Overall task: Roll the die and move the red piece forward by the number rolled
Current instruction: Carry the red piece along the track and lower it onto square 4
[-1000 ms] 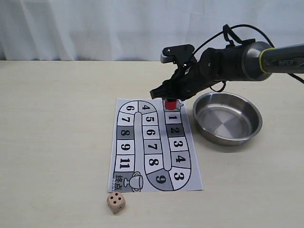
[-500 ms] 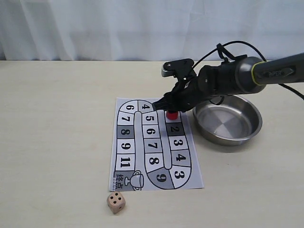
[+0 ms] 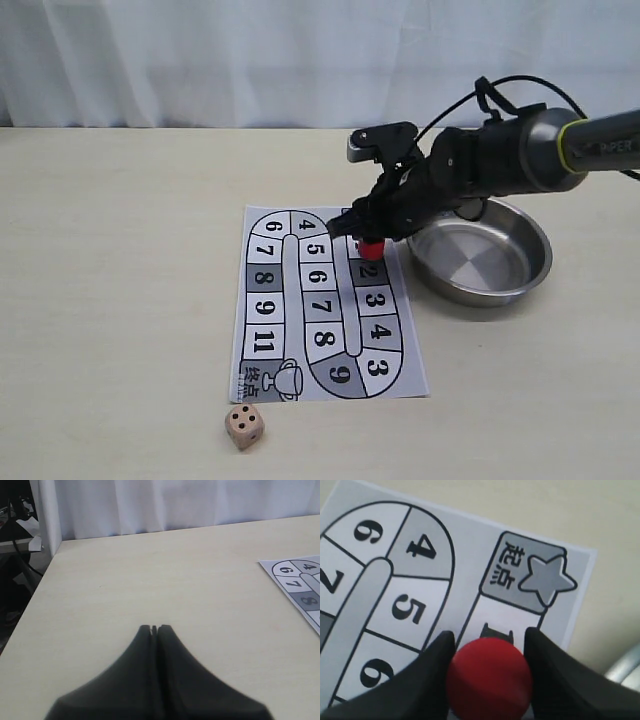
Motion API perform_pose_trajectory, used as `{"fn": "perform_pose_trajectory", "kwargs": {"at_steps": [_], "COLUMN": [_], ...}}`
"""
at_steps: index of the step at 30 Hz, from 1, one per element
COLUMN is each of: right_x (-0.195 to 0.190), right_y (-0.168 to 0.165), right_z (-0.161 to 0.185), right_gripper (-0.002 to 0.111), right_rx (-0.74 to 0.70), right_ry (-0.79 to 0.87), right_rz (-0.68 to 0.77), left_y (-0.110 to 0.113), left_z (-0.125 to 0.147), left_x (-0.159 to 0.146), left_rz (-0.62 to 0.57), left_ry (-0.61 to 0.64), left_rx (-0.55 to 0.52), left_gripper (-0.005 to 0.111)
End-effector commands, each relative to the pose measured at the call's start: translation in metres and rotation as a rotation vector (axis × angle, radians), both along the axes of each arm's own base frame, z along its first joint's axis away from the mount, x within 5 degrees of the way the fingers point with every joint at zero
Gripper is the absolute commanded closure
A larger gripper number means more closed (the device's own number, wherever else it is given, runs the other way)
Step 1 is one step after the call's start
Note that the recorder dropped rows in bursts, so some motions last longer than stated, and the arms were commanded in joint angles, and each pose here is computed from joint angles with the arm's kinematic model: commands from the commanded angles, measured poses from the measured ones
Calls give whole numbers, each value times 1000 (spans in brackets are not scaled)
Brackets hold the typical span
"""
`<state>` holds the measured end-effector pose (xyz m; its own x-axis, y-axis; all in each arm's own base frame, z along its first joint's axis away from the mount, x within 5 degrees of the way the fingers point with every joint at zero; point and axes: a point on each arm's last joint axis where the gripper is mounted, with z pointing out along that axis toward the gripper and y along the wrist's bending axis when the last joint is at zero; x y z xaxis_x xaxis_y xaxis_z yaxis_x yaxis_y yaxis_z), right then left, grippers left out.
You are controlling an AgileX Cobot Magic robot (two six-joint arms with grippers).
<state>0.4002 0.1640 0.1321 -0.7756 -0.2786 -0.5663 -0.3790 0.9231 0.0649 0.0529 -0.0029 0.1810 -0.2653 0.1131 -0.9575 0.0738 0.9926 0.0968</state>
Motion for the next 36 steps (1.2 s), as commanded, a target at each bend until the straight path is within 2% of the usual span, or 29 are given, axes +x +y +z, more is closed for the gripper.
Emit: {"fn": "perform_pose_trajectory", "kwargs": {"at_steps": [1,9,21,30,33,36], "right_x": [-10,-16,-25,-53,-55,-67], "right_y": [-7,-10,-9,16,13,5], "right_z": [-15,-21,24,7,2,-19], "right_gripper": [104,104,104,104,104,104], "right_rx": [5,-20,17,-29,-30,-51], "right_ry": [-41,-49,-72,-49,-41,-26], "right_rz": [-29,-6,0,128,114,99], "left_y": [0,0,0,0,0,0], "left_z": [0,0,0,0,0,0], "left_x": [0,0,0,0,0,0], "left_rz": [1,1,1,1,1,1], "left_ry": [-8,-8,-8,-8,-8,-8], "left_rx": [-9,-9,-9,-9,-9,-9], "left_gripper": [107,107,107,107,107,107]}}
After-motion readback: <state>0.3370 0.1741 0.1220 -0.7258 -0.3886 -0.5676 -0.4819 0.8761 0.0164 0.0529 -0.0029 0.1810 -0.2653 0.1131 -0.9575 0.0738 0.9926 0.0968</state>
